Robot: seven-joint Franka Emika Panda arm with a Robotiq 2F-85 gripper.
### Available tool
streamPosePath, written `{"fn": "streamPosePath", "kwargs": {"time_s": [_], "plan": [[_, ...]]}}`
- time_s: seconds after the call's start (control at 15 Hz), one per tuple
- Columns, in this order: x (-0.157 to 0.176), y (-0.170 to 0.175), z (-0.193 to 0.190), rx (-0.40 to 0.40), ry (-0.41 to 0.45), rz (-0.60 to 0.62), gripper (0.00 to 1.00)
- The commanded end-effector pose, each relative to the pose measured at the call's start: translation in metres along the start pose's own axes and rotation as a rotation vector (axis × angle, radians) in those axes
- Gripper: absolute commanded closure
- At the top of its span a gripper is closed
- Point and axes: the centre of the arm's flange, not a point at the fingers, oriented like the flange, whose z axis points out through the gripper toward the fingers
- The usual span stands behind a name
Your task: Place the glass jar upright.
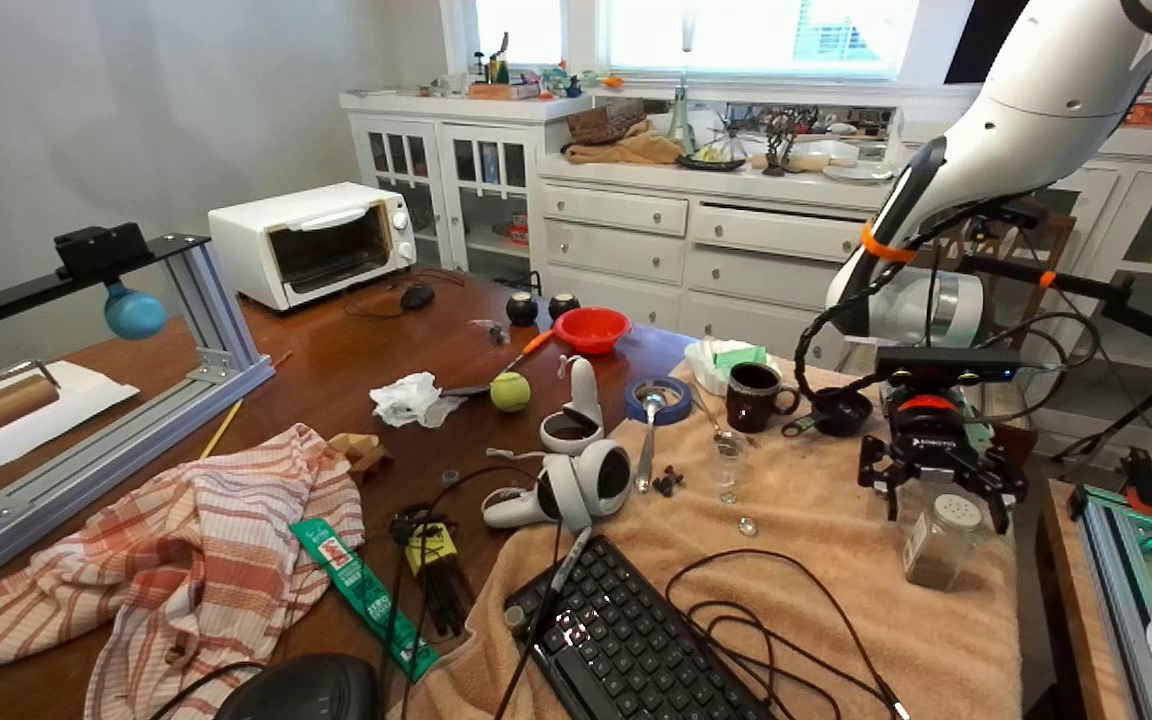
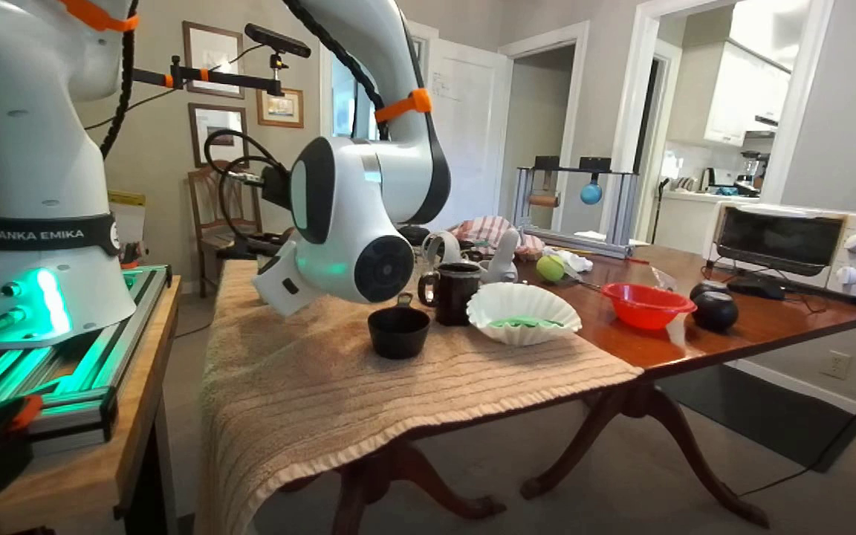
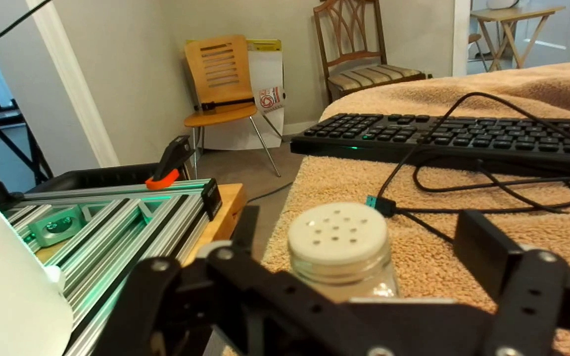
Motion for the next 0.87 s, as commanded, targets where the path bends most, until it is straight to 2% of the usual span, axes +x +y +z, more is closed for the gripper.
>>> {"fn": "streamPosePath", "kwargs": {"time_s": [0.0,0.33,0.6,0.67,0.8], "plan": [[-0.036,0.019,0.013,0.049,0.085,0.04,0.0],[-0.069,0.042,0.027,0.081,0.182,0.14,0.0],[-0.106,0.053,0.031,0.174,0.328,0.158,0.0],[-0.065,0.035,0.019,0.133,0.237,0.156,0.0],[-0.079,0.037,0.019,0.168,0.278,0.148,0.0]]}}
